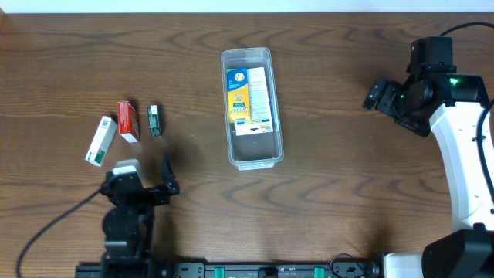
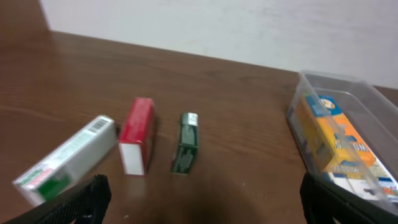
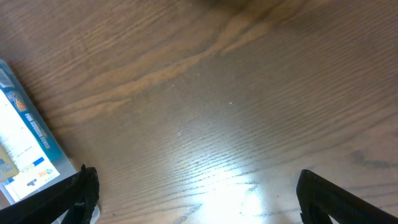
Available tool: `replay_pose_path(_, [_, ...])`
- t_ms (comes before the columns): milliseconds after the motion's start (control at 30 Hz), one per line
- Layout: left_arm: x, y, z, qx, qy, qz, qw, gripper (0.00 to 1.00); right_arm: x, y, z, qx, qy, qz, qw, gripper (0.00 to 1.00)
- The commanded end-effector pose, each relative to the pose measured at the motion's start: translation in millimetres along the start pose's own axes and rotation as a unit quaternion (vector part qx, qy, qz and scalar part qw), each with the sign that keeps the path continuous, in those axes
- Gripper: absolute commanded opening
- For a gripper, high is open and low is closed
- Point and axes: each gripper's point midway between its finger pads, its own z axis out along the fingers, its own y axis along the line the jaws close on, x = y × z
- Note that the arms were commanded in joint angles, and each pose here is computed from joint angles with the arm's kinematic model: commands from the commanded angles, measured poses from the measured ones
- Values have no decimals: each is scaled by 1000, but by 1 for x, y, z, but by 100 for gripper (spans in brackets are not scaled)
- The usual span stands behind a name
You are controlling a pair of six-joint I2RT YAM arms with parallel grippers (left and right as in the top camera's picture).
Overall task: Pack container
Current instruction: 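Move left gripper toward the white-green box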
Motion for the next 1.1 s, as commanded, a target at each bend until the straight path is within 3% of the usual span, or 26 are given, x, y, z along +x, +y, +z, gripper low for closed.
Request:
replay_pose_path(0, [-38,12,-9,-52,4,-23,998,98,-2,-1,-3,-3,-4,7,1000,99])
replay_pose_path(300, [-87,13,20,-105,142,-3,984,98,-2,-1,-3,-3,-4,7,1000,99])
replay_pose_path(500, [-118,27,39,-139,173,0,975,98,-2,-1,-3,-3,-4,7,1000,99])
replay_pose_path(833, [-116,26,41,-125,191,36,973,98,-2,-1,-3,-3,-4,7,1000,99])
replay_pose_path(933, [-107,44,40,-170,207,24,963,98,-2,-1,-3,-3,-4,7,1000,99])
replay_pose_path(1067, [-91,75,41,-229,233,-43,944,98,-2,-1,-3,-3,-4,7,1000,99])
